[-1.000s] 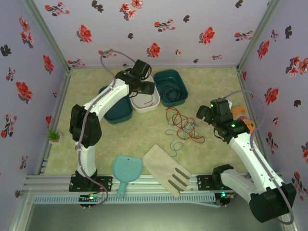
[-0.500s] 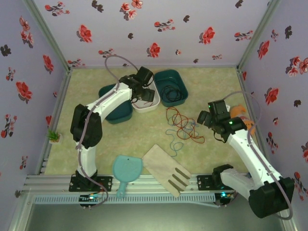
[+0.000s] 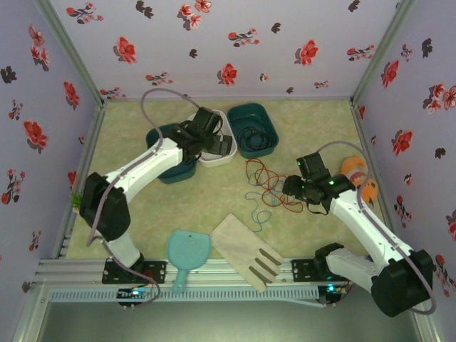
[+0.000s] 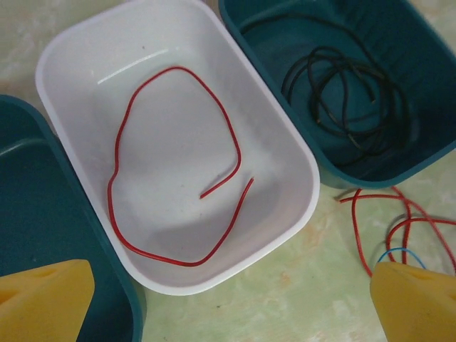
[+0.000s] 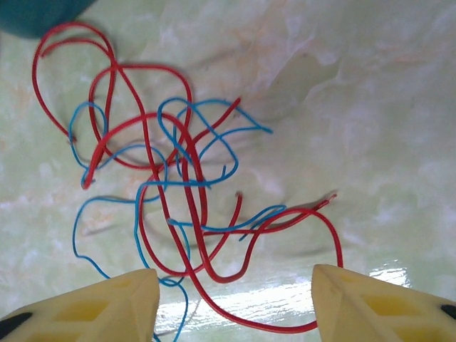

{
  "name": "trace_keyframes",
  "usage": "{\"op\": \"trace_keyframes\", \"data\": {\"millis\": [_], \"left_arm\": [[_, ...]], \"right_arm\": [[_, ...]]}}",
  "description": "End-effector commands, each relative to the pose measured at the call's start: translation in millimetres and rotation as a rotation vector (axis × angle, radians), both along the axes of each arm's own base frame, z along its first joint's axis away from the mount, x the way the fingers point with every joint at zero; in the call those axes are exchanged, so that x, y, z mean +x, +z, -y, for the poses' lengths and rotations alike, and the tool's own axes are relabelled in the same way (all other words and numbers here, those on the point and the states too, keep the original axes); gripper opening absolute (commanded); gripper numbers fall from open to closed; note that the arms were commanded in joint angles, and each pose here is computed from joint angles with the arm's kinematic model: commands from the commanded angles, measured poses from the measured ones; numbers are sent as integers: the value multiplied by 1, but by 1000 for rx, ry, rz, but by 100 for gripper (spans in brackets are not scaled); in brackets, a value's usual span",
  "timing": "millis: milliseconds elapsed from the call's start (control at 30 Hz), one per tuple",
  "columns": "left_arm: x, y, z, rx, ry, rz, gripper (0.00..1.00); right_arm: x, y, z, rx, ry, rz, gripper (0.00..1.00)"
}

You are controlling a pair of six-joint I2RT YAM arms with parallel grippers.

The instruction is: Untangle the cables

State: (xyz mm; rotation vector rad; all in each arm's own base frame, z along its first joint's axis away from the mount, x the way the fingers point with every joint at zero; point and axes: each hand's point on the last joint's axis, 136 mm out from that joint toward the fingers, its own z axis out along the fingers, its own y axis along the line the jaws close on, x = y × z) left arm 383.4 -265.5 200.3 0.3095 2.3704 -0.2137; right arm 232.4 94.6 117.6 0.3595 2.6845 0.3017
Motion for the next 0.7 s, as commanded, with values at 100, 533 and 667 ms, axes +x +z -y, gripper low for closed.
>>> {"op": "trace_keyframes", "data": {"millis": [100,533,667], "left_arm": [[1,36,1,-138,20,134,100],[-18,60,-32,-227,46,292,100],[-23,62,-51,-229,81,317,100]], "right_arm": [[0,-25,-12,-1,28,-56,51],[17,-38,-6,-92,44,-38,19],[17,-28,-6,-92,52,-16,7]]}}
